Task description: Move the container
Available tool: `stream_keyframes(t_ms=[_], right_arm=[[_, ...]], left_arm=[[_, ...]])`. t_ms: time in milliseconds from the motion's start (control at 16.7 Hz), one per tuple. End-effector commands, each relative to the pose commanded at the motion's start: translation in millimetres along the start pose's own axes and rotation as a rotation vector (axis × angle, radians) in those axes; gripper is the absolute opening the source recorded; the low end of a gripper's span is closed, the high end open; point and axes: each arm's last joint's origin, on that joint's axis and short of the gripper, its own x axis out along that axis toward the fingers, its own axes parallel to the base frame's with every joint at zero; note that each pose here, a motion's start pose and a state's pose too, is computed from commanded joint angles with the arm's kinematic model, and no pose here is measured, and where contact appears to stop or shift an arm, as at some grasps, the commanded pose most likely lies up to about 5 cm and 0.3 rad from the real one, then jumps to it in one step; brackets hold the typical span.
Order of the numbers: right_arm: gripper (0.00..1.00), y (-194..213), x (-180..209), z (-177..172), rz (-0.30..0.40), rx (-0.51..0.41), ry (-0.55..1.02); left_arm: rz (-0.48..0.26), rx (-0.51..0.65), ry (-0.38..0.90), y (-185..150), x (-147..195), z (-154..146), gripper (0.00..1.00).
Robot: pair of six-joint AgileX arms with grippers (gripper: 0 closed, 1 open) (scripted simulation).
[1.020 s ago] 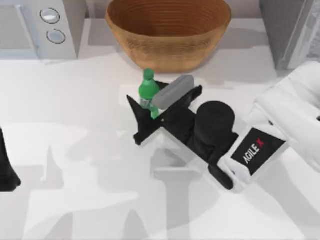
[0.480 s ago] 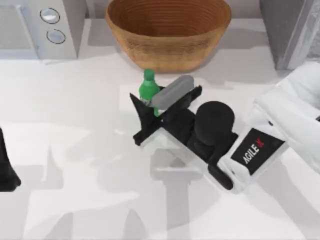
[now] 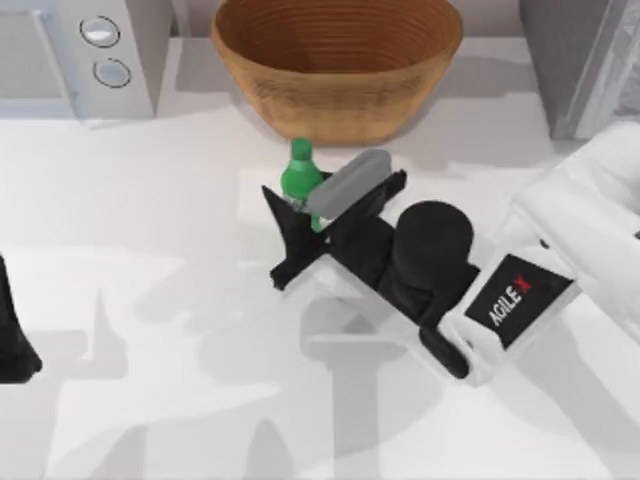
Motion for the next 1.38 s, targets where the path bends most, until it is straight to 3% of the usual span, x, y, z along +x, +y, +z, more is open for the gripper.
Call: stream_keyframes(t_ms=[300,540,720,1020,1380], right_arm=[[0.00,-74,-40,6,0.002,0.000,-0.003],[0.00,-158,-122,15,-0.002,0.007,0.012],[0.00,-196,-194,25,-0.004,0.012,0.017],[0.00,-207,-264,40,-0.007,0.004,0.013],[0.00,-207,-266,39,-0.005,0.009,0.015]], left_arm=[[0.000,0.000,0.000,0,0,0,1.00],[0.000,0.000,0.000,0,0,0,1.00],[0.000,0.000,0.000,0,0,0,1.00],[0.000,0.000,0.000,0,0,0,1.00],[0.000,0.000,0.000,0,0,0,1.00]])
